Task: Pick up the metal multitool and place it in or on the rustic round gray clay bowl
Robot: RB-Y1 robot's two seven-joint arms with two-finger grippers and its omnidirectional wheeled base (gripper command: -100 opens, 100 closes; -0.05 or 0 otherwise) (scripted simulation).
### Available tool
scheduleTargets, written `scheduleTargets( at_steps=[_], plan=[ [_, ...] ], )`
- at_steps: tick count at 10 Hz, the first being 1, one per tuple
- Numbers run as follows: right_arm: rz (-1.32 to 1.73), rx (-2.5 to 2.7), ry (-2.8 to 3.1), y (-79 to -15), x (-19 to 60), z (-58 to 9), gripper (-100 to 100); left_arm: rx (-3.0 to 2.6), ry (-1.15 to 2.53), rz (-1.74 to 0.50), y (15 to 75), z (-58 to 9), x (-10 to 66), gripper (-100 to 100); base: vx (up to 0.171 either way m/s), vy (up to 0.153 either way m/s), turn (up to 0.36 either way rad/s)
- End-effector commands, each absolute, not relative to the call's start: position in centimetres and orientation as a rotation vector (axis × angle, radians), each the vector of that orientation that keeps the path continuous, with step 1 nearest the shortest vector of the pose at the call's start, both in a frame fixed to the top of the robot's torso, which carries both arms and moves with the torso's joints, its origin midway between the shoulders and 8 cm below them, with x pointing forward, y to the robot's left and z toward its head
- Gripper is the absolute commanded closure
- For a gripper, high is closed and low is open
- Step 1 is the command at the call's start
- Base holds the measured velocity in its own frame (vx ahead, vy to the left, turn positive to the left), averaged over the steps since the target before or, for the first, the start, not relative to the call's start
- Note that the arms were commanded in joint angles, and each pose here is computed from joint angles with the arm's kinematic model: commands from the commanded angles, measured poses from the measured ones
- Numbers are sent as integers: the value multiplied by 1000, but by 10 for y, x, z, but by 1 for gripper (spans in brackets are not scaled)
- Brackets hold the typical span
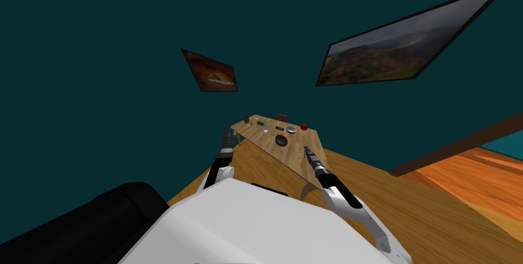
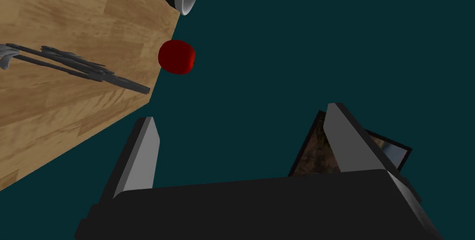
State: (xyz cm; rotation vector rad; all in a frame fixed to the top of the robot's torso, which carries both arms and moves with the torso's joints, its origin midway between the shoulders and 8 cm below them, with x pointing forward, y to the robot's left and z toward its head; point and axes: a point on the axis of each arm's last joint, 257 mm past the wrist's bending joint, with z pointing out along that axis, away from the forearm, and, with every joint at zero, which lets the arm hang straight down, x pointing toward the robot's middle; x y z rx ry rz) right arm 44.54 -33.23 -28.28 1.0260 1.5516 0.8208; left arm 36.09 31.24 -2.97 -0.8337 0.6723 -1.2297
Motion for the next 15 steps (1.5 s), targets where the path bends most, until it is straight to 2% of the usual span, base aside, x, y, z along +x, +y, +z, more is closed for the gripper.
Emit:
scheduleTargets(
  at_steps=[1, 8, 15],
  plan=[
    [768, 1043, 1622, -341, 442, -304, -100, -834, 672, -1230, 312, -30, 361, 0, -7, 7, 181],
    [583, 1092, 1828, -376, 423, -365, -100, -834, 672, -1230, 312, -30, 361, 0, -8, 0, 140],
    [311, 1133, 2047, -438, 386, -419, -100, -834, 672, -1230, 312, -30, 361, 0, -1, -4, 158]
  ],
)
